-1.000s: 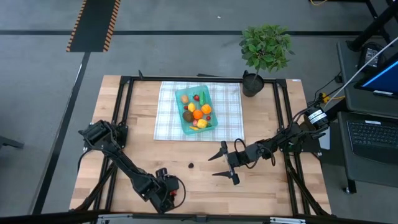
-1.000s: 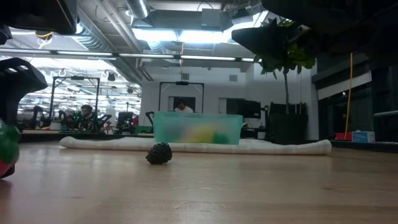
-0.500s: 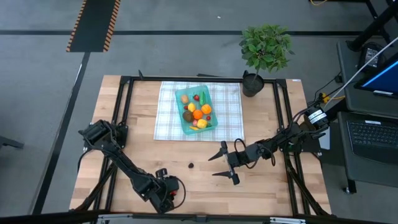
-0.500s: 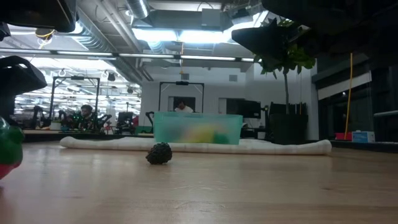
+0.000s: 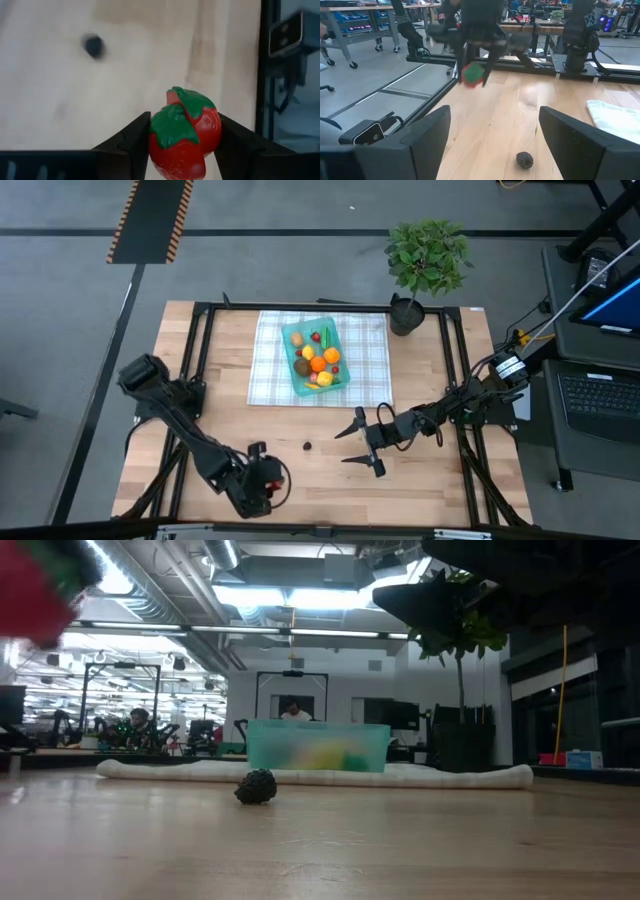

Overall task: Pick and placing Produce into tupperware
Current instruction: Put the red strawberry into the blue bin

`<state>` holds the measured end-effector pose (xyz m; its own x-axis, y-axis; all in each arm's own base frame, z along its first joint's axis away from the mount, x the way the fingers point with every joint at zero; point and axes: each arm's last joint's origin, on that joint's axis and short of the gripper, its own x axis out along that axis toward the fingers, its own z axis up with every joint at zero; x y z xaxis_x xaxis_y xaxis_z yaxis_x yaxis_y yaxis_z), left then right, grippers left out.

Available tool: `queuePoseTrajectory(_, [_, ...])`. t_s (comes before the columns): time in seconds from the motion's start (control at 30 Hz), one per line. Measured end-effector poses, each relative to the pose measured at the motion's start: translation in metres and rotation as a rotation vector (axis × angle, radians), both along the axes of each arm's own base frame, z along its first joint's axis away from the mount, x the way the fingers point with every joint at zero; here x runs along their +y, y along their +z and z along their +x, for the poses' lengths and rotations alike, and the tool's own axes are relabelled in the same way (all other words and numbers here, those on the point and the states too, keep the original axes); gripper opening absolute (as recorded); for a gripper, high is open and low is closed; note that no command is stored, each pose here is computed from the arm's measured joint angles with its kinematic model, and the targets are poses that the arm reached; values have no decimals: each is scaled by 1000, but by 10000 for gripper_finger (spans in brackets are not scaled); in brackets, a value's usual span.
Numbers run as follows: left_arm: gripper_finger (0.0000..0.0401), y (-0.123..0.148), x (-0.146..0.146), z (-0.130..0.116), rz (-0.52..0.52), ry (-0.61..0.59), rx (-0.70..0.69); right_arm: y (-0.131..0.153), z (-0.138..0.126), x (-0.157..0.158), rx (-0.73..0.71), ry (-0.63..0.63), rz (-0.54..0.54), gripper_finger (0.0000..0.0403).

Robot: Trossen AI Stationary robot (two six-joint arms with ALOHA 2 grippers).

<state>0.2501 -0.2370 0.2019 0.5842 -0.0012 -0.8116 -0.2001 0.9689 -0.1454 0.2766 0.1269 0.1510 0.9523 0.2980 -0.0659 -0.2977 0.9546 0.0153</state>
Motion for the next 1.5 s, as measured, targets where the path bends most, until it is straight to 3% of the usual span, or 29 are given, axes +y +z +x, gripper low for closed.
queuePoseTrajectory(0.2, [169,27,15,-19,136,14,-59,-1,-5,4,-19,22,-24,307])
queuePoseTrajectory(0.4, [169,30,31,-42,187,27,-119,-10,-31,-5,-52,34,33,307])
queuePoseTrajectory(0.6, [169,14,49,-51,120,7,-229,-11,-51,-9,-80,52,63,307])
queuePoseTrajectory(0.97, [169,-29,79,-59,-63,-130,-515,-12,-51,-10,-69,50,52,307])
queuePoseTrajectory(1.2, [169,-35,91,-59,-60,-234,-649,-14,-52,-11,-72,52,-1,307])
queuePoseTrajectory(1.37, [169,-41,107,-53,-16,-168,-636,-14,-49,-22,-85,-10,2,307])
queuePoseTrajectory(1.5, [169,-41,125,-43,49,-61,-641,-14,-45,-32,-84,-155,-6,307])
